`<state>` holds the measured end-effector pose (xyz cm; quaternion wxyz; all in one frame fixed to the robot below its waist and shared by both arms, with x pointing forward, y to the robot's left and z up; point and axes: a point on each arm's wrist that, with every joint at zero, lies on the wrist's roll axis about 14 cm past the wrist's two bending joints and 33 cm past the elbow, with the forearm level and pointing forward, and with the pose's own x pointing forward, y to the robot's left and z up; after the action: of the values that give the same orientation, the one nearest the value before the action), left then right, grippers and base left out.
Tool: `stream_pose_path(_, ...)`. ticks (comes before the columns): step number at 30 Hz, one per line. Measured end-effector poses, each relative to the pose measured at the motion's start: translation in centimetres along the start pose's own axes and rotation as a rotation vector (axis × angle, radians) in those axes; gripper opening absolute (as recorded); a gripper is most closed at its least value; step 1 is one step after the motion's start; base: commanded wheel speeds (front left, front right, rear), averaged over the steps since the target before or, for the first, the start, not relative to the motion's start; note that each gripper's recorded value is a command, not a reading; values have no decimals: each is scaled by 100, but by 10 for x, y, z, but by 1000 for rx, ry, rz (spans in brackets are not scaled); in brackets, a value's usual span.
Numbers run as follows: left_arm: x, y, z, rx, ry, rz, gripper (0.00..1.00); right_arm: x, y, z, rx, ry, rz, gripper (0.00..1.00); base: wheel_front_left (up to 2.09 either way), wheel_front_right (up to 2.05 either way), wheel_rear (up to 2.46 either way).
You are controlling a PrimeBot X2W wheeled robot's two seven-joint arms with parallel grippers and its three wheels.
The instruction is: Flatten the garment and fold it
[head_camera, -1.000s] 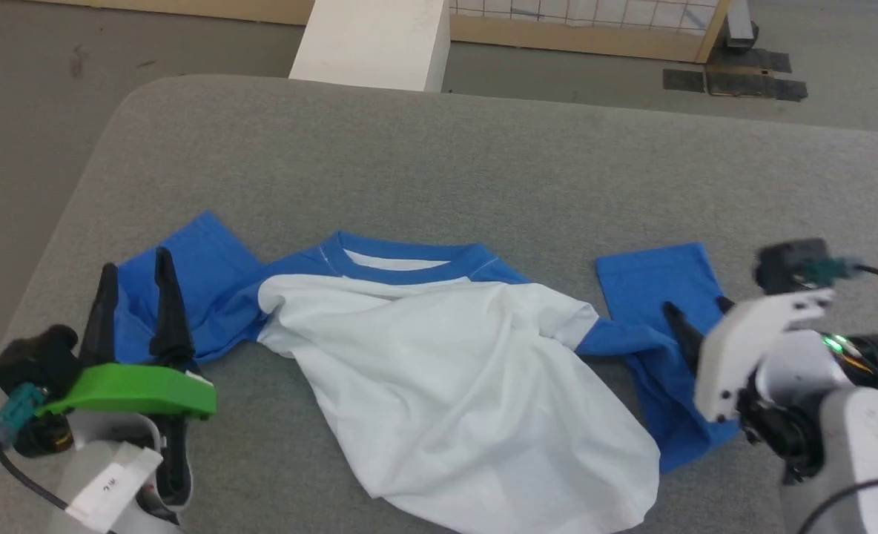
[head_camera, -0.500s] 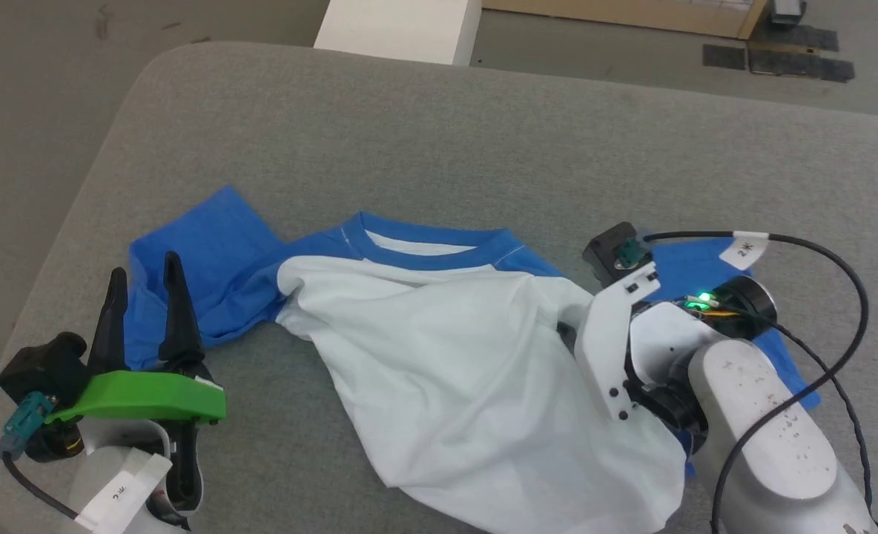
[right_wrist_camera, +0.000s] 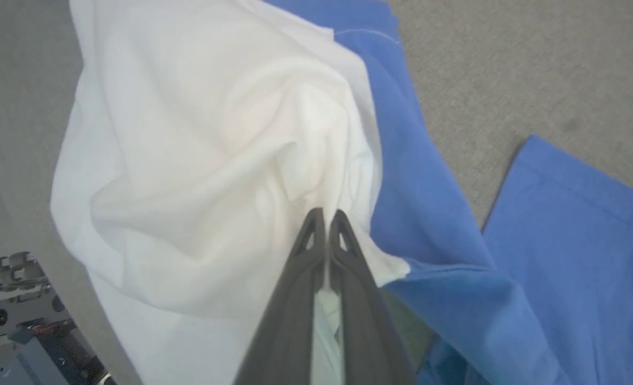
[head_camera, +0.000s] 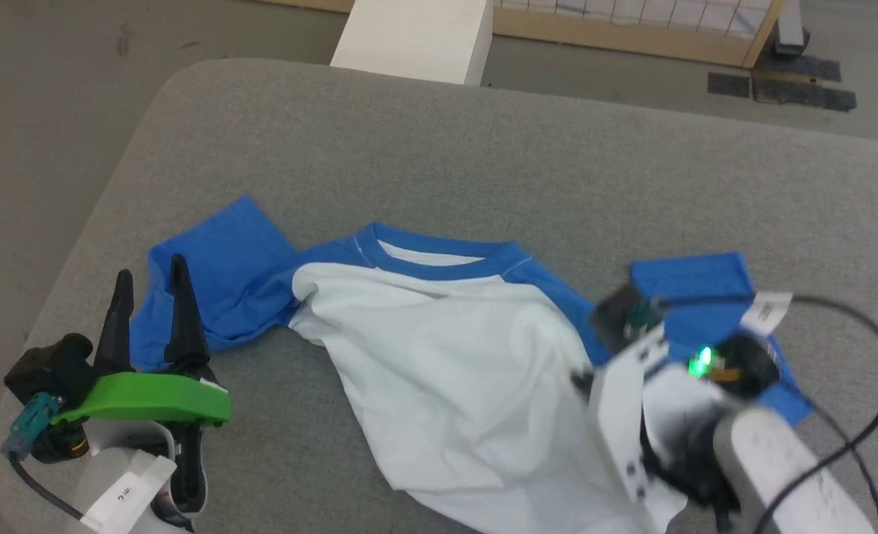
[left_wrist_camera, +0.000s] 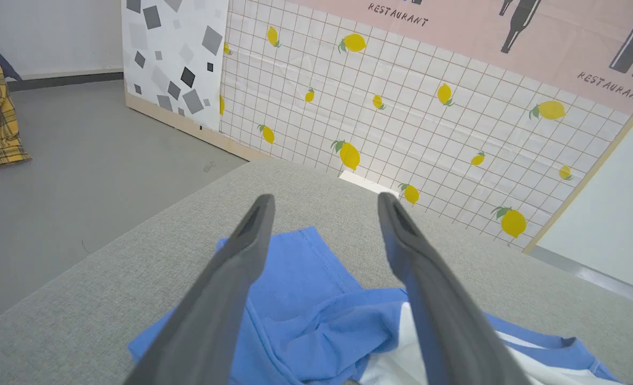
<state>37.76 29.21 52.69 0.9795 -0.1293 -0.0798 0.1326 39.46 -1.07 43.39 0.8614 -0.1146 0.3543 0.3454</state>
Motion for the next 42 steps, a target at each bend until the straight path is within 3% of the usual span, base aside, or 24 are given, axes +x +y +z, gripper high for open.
stream_pose_path(5, -2, -5, 5, -10, -13, -17, 100, -16, 40, -56, 35, 157, 115, 0, 0, 0, 0)
stream_pose_path(9, -3, -7, 4, -14, -6, -21, 100, -21, 65, -75, 93, 203, 184, 3, 0, 0, 0)
stream_pose_path(10, -4, -8, 4, -15, -2, -23, 100, -21, 69, -75, 107, 199, 195, 40, 0, 0, 0)
stream_pose_path(11, -4, -8, 3, -15, 1, -22, 100, -21, 73, -73, 116, 190, 207, 100, 0, 0, 0)
stream_pose_path(14, -7, -7, 2, -17, 5, -21, 100, -24, 76, -58, 158, 130, 222, 100, 0, 0, 0)
stream_pose_path(15, -9, -7, 4, -20, 2, -22, 100, -32, 66, -33, 213, 33, 210, 100, 0, 0, 0)
stream_pose_path(18, -12, -6, 5, -23, 5, -16, 100, -43, 47, -8, 268, -74, 167, 100, 0, 0, 0)
stream_pose_path(24, -10, -10, 6, -25, 6, -27, 100, -53, -15, 27, 297, -224, -24, 100, 0, 0, 0)
stream_pose_path(30, -8, -12, -7, -17, 41, -31, 100, -26, -46, 15, 160, -113, -164, 100, 0, 0, 0)
stream_pose_path(39, 0, -4, -26, -18, 86, 1, 100, 27, -36, -30, -23, 135, -146, 100, 0, 0, 0)
stream_pose_path(42, 2, -1, -32, -15, 101, 10, 100, 34, -38, -38, -31, 169, -142, 100, 0, 0, 0)
